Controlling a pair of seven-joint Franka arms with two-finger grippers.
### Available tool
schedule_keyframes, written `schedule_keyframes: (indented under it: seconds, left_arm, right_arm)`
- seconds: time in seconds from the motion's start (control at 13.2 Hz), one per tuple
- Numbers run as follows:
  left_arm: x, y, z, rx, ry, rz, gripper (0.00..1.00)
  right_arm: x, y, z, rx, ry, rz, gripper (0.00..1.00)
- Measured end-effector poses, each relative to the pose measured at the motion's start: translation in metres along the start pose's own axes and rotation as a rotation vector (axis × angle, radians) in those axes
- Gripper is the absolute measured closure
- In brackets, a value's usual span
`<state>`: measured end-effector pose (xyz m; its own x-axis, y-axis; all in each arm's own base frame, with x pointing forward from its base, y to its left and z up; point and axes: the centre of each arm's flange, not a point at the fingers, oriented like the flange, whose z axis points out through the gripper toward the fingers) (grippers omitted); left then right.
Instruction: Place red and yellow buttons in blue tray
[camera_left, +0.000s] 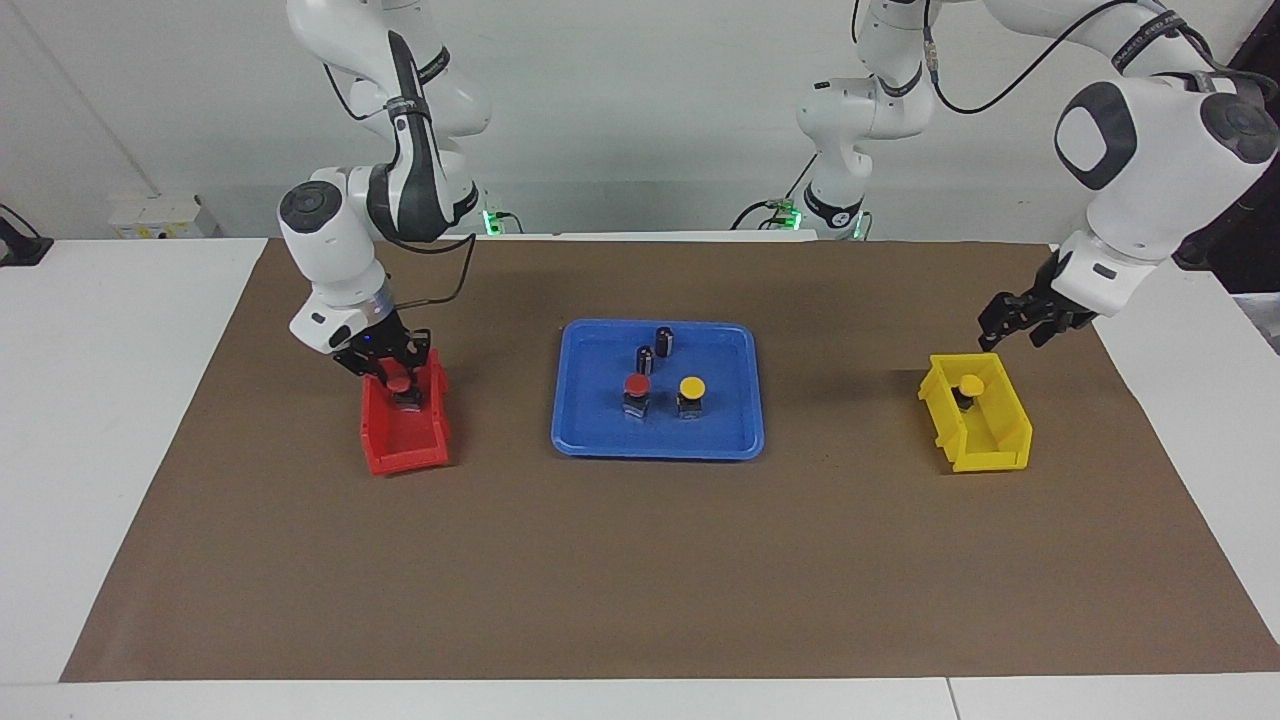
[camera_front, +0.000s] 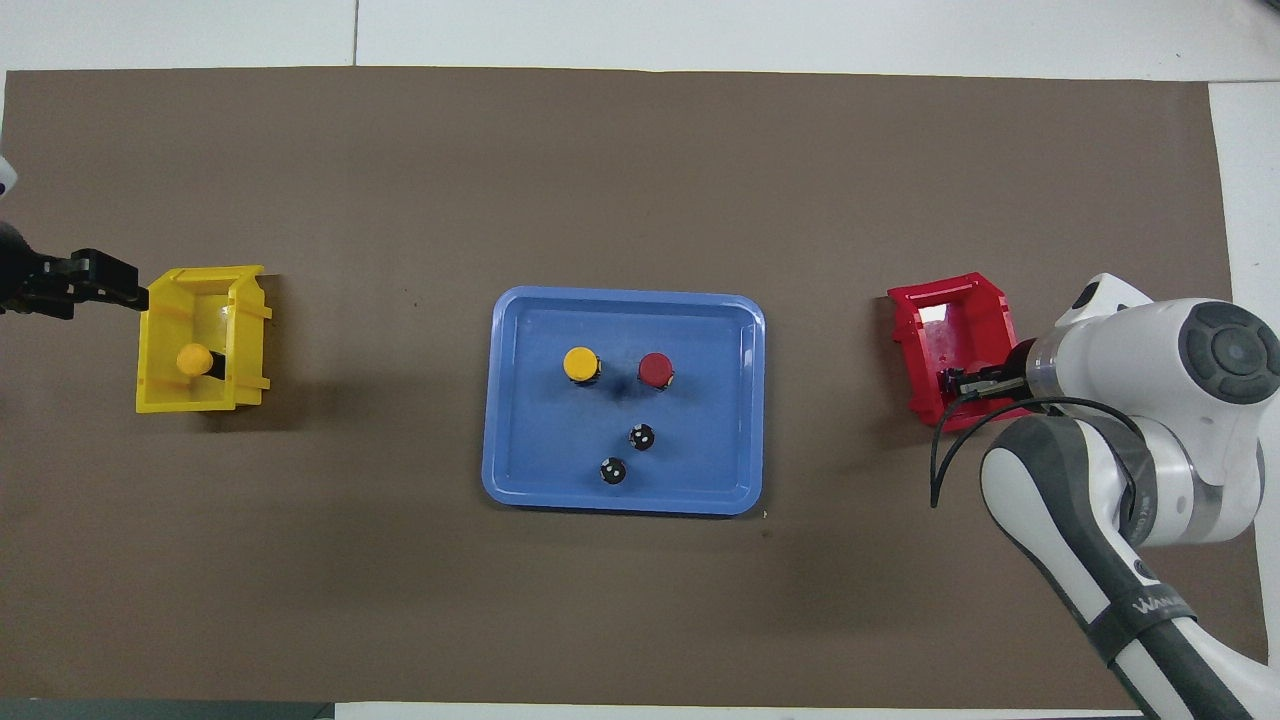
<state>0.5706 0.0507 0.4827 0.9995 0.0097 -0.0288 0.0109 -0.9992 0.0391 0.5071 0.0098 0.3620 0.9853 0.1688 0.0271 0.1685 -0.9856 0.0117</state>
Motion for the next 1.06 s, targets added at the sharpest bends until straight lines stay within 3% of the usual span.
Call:
schedule_keyframes:
  seconds: [0.15, 0.23, 0.3, 0.46, 0.76, 1.06]
  left_arm:
    - [-0.013, -0.001, 0.034, -0.002, -0.014, 0.011, 0.27]
    - [-0.018, 0.003, 0.047, -0.003, -0.024, 0.030, 0.37]
    - [-0.023, 0.005, 0.057, -0.004, -0.030, 0.048, 0.43]
    - [-0.027, 0.007, 0.071, -0.002, -0.014, 0.065, 0.45]
    - [-0.030, 0.008, 0.092, 0.005, 0.024, 0.071, 0.45]
    - [-0.031, 0.006, 0.125, 0.013, 0.053, 0.068, 0.45]
  right_arm:
    - [0.019, 0.000, -0.038, 0.006, -0.040, -0.006, 0.58]
    - [0.032, -0.004, -0.062, 0.011, -0.055, -0.016, 0.58]
    - [0.047, -0.015, -0.087, 0.016, -0.056, -0.017, 0.58]
    - [0.074, -0.064, -0.111, 0.023, -0.035, 0.036, 0.58]
    - [0.090, -0.206, -0.081, 0.055, 0.039, 0.185, 0.58]
    - [0.081, -0.251, -0.033, 0.062, 0.026, 0.199, 0.58]
